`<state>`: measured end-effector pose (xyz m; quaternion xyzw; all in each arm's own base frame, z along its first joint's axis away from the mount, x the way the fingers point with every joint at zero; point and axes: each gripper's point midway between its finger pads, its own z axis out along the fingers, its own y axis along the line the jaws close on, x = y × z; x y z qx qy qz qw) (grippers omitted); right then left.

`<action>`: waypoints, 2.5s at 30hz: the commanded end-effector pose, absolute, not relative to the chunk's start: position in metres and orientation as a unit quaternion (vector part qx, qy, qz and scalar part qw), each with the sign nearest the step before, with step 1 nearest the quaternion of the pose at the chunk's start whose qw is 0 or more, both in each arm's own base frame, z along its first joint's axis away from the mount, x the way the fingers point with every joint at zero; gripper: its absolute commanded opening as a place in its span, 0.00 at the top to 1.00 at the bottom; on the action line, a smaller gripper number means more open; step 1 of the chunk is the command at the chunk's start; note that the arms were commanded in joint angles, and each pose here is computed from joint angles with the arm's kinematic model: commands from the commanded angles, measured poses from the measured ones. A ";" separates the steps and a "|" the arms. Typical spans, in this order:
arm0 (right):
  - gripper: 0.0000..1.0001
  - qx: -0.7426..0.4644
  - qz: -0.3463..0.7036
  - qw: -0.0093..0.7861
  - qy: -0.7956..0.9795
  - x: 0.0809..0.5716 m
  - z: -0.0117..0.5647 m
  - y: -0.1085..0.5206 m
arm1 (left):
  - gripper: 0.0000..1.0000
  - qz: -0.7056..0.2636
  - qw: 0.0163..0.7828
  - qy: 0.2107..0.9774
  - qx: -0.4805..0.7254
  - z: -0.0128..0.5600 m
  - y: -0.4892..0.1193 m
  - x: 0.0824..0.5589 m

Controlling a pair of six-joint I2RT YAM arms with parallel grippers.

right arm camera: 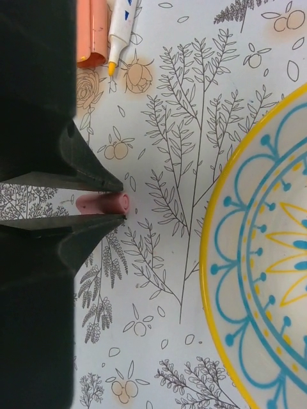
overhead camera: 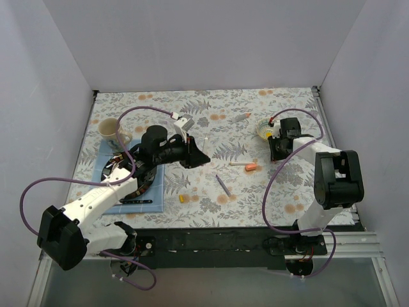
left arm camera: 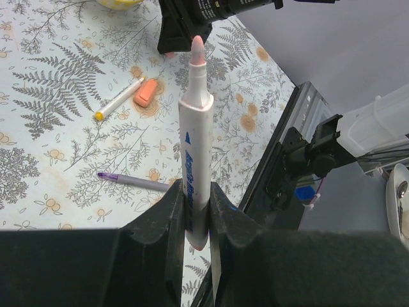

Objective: Insert the pens into the pen caps

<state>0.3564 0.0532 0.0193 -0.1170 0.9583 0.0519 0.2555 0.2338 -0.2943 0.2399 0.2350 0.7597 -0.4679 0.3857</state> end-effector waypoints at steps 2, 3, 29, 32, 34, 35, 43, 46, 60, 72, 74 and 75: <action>0.71 -0.110 0.015 0.181 0.977 0.317 -0.003 0.050 | 1.00 -0.461 0.413 0.747 0.242 0.251 -0.294 0.234; 0.71 -0.110 0.014 0.180 0.977 0.317 -0.003 0.050 | 1.00 -0.460 0.413 0.748 0.241 0.250 -0.293 0.234; 0.99 -0.081 0.365 0.437 0.818 0.317 0.234 0.229 | 1.00 -0.488 0.313 0.771 0.261 0.201 -0.329 0.211; 0.99 -0.097 0.419 0.470 0.771 0.305 0.279 0.254 | 1.00 -0.494 0.328 0.760 0.266 0.209 -0.330 0.211; 0.99 -0.104 0.434 0.480 0.756 0.296 0.296 0.262 | 1.00 -0.496 0.333 0.756 0.268 0.212 -0.329 0.209; 0.99 -0.106 0.440 0.485 0.748 0.294 0.303 0.265 | 1.00 -0.497 0.334 0.754 0.270 0.213 -0.330 0.208; 0.99 -0.105 0.490 0.500 0.706 0.277 0.335 0.273 | 1.00 -0.506 0.326 0.751 0.274 0.213 -0.333 0.205; 0.99 -0.108 0.495 0.501 0.702 0.274 0.338 0.275 | 1.00 -0.506 0.324 0.751 0.274 0.212 -0.333 0.206; 0.99 -0.056 0.442 0.523 0.727 0.284 0.313 0.257 | 1.00 -0.443 0.355 0.784 0.253 0.209 -0.320 0.224; 0.62 -0.051 0.352 0.434 0.827 0.300 0.216 0.272 | 1.00 -0.133 0.543 0.829 0.000 0.245 -0.193 0.308; 0.59 -0.089 0.334 0.402 0.848 0.290 0.191 0.294 | 1.00 -0.113 0.575 0.810 -0.032 0.267 -0.173 0.308; 0.59 -0.099 0.333 0.401 0.847 0.290 0.193 0.304 | 1.00 -0.119 0.594 0.794 -0.047 0.284 -0.163 0.303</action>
